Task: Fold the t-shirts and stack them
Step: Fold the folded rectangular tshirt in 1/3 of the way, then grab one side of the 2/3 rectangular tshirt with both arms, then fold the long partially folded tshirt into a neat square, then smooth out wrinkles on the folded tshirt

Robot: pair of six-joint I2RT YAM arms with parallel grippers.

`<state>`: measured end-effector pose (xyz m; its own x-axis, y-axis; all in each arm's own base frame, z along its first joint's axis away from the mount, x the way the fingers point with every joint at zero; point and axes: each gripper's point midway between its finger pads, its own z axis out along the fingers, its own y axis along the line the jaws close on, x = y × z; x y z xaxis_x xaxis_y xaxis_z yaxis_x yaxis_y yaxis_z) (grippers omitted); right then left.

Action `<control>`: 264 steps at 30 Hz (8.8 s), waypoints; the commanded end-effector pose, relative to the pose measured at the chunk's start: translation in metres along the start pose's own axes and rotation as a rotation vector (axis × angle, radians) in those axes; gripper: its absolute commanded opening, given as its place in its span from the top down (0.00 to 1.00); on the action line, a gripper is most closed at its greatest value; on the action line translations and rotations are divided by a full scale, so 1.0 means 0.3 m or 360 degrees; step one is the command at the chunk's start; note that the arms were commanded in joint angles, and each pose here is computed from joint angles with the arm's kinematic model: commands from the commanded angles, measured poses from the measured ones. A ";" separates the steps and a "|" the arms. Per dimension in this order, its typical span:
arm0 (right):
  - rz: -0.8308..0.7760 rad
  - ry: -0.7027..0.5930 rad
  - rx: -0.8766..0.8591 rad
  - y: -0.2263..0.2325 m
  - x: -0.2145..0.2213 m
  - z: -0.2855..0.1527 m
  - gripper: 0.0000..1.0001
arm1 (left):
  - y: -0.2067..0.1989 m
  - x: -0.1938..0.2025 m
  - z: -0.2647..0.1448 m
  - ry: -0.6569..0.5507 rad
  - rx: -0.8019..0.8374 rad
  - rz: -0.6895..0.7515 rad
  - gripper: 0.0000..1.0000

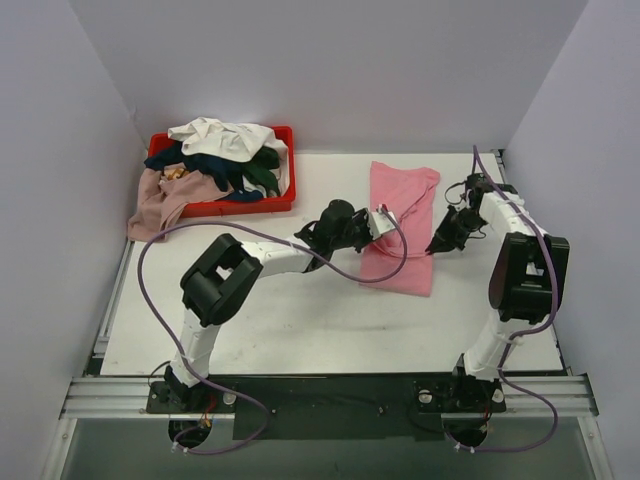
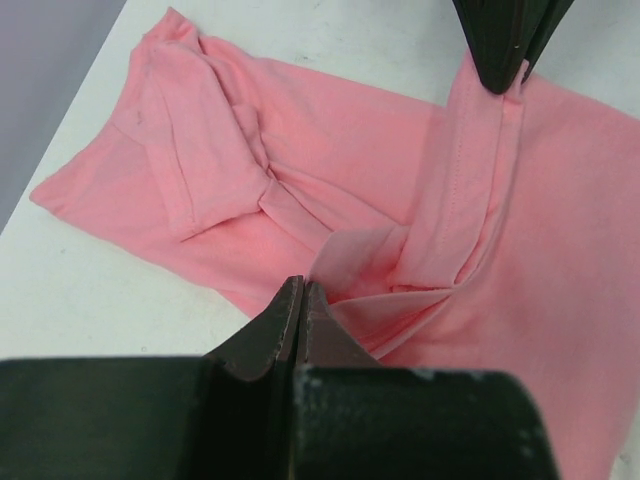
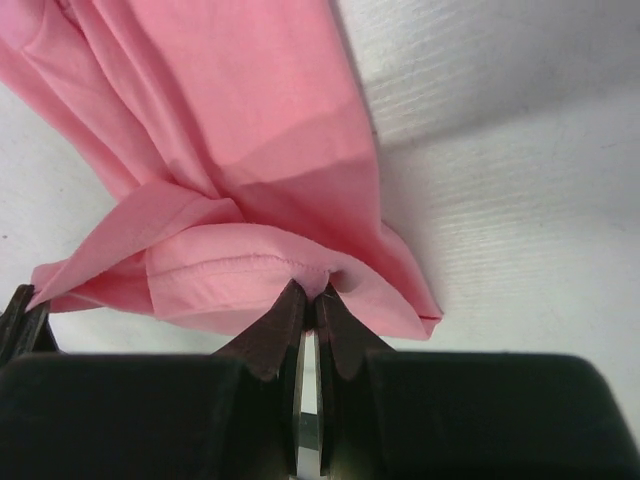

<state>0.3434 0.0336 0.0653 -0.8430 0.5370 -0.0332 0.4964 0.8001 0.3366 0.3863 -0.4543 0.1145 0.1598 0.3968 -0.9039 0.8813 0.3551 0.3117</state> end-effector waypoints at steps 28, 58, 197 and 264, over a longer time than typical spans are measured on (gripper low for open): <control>-0.0447 -0.0062 -0.0080 0.097 0.153 -0.005 1.00 | 0.274 -0.139 -0.041 0.0143 -0.0282 -0.0049 0.19; -0.0444 -0.0291 0.0035 0.255 -0.208 -0.028 1.00 | 0.012 -0.074 -0.118 0.0155 0.0213 -0.0121 0.48; -0.0150 0.0158 -0.0175 0.060 0.091 0.069 0.99 | -0.042 0.158 -0.130 0.0745 0.0811 -0.1029 0.79; -0.0860 0.0087 -0.0472 0.314 0.486 0.245 1.00 | 0.418 0.525 -0.424 0.0939 -0.0301 -0.1407 0.83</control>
<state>0.2865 0.2107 0.0490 -0.9614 0.0397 -0.2724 -0.1201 0.8299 0.5448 0.4195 -0.2426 0.0276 -0.8556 0.2672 -0.4435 0.4569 0.7925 -0.4040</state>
